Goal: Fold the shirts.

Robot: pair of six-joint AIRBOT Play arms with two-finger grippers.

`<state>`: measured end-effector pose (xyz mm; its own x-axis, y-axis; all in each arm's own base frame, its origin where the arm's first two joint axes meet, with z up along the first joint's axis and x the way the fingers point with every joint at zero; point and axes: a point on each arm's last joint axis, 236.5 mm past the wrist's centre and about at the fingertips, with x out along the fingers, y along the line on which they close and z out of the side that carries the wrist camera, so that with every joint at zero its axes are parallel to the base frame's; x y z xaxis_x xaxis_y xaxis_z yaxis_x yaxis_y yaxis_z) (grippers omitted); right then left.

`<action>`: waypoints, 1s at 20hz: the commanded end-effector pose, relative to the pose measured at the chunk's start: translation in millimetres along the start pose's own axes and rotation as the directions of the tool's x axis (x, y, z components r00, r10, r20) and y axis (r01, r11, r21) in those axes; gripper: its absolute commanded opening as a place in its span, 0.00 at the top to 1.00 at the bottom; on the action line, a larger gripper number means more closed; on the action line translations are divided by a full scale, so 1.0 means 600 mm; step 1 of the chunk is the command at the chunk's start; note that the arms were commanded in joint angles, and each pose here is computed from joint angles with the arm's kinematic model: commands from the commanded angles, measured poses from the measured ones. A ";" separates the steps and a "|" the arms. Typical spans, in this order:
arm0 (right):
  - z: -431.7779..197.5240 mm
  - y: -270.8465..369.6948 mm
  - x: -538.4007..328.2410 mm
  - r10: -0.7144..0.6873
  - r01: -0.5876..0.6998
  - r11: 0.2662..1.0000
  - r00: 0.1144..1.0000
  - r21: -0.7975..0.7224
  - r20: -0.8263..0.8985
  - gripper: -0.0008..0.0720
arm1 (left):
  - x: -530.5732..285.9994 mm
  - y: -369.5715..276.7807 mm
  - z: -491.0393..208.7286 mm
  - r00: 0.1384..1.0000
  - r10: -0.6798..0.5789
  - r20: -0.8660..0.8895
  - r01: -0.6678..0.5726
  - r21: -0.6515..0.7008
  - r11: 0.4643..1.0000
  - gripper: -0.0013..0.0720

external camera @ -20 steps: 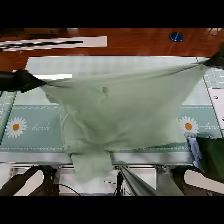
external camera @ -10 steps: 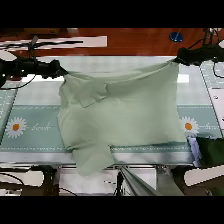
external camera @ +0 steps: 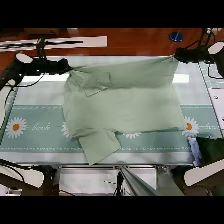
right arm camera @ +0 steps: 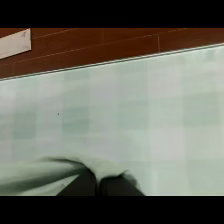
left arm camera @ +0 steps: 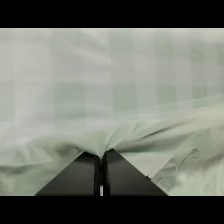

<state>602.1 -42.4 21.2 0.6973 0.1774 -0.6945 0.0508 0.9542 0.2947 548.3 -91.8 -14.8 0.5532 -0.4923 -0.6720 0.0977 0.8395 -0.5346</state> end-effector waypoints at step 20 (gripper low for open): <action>-0.225 -0.069 -0.052 -0.029 0.032 0.999 0.843 -0.005 -0.537 0.95 | -0.039 0.011 -0.228 0.852 0.046 -0.522 -0.078 -0.039 0.996 0.96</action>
<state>483.0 -53.0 -50.1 0.2162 0.2565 -0.9421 0.0735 0.9579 0.2776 431.7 -108.7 -57.6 0.0901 -0.5224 -0.8479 0.0505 0.8527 -0.5199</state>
